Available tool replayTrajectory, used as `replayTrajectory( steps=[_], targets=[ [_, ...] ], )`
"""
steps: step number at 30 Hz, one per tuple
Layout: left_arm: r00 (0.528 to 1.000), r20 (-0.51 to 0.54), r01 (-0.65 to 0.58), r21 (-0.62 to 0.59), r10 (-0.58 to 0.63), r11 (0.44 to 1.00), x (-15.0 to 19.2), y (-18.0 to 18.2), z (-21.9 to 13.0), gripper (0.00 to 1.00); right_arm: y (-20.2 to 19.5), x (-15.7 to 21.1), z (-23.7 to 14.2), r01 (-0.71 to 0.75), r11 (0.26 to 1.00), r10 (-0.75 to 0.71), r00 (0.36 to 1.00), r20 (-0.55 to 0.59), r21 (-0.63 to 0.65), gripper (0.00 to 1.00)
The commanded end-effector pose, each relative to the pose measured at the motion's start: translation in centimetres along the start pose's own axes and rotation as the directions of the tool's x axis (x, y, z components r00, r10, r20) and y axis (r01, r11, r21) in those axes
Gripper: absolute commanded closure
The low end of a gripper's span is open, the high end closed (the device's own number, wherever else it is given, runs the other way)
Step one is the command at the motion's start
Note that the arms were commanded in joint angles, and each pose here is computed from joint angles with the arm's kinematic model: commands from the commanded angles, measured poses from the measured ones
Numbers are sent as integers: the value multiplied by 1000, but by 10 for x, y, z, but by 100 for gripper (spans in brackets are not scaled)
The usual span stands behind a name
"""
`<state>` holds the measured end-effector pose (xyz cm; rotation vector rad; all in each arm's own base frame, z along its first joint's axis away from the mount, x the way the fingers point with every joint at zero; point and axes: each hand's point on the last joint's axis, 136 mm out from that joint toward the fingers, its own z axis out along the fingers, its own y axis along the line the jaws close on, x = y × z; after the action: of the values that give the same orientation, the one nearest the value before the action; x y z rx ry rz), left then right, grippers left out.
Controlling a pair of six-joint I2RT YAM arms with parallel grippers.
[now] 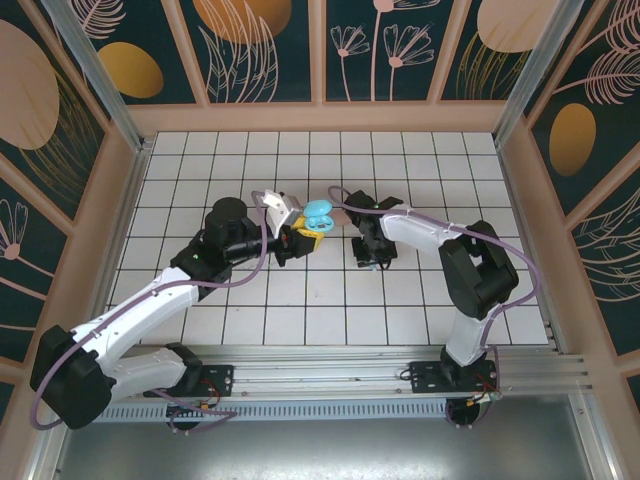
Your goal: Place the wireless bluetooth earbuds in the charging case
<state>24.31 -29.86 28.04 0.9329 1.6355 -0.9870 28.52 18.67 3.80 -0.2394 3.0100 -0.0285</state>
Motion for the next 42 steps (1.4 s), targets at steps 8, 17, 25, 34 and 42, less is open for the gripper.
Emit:
replayTrajectory(
  steps=[8,17,25,34,42],
  targets=[
    [1000,12,-25,-9,25,1000,-3,-2,-8,88,-2,0,-2,-83,995,83,996,-8,48,71],
    [1000,13,-24,-9,24,1000,-3,-2,-8,88,-4,4,9,-88,994,90,996,-29,69,72],
    [1000,10,-23,-10,23,1000,-1,-2,-9,88,-4,5,17,-81,993,85,995,-48,81,73],
    [1000,10,-24,-13,24,1000,-2,-2,-9,88,-4,3,19,-77,993,81,996,-42,87,80],
    [1000,10,-27,-16,27,999,-3,-1,-9,88,-1,-6,-10,-84,996,83,996,37,21,84]
  ],
)
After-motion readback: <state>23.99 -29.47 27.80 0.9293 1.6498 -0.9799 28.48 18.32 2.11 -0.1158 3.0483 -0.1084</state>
